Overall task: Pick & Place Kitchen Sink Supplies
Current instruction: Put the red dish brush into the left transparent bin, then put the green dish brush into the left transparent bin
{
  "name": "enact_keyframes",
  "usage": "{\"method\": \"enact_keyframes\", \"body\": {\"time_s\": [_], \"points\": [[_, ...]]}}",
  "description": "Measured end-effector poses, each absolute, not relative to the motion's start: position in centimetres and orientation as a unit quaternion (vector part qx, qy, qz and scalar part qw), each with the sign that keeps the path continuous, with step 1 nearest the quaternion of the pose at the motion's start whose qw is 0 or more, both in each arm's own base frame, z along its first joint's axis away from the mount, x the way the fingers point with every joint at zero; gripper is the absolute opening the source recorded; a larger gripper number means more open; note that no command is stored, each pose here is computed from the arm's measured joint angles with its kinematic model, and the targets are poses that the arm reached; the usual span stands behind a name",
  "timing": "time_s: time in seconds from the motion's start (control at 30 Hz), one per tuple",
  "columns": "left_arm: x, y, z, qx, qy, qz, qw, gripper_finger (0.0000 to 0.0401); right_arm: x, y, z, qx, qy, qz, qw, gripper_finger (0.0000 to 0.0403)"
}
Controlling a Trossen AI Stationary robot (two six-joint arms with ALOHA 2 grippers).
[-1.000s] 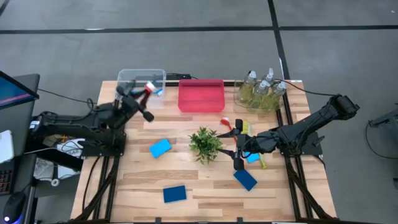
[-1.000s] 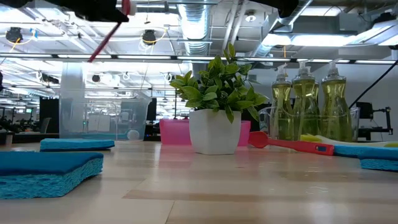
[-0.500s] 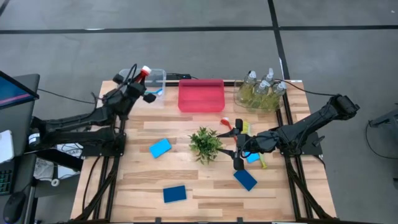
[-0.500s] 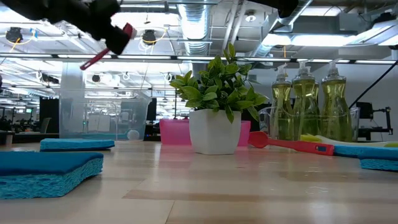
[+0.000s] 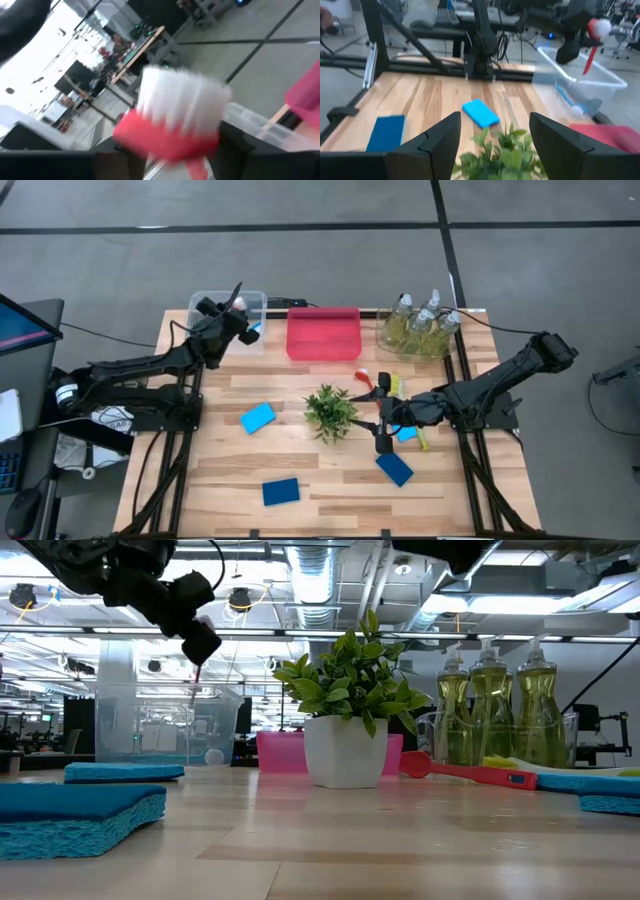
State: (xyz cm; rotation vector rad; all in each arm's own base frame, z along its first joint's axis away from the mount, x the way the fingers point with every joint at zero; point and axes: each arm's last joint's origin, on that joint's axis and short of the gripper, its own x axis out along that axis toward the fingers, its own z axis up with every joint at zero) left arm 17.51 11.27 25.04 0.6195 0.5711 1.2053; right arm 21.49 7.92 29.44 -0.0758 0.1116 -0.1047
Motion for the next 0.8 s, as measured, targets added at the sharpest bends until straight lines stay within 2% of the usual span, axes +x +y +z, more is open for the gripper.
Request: {"method": "enact_keyframes", "body": {"time_s": [0.17, 0.37, 0.63, 0.8], "points": [[17.4, 11.1, 25.2, 0.278, 0.258, 0.564, 0.733, 0.0209, 21.6, 7.3, 28.9, -0.038, 0.082, -0.083, 0.992, 0.0230], [17.6, 10.5, 25.3, 0.281, 0.257, 0.560, 0.736, 0.0235, 21.7, 6.6, 28.8, -0.032, 0.088, -0.107, 0.990, 0.0230], [17.8, 9.8, 25.3, 0.272, 0.252, 0.570, 0.734, 0.0243, 21.7, 6.6, 28.6, -0.027, 0.094, -0.109, 0.989, 0.0230], [18.4, 8.6, 25.3, 0.242, 0.217, 0.563, 0.760, 0.0239, 21.1, 6.0, 27.3, -0.030, 0.151, -0.182, 0.971, 0.0230]]}}
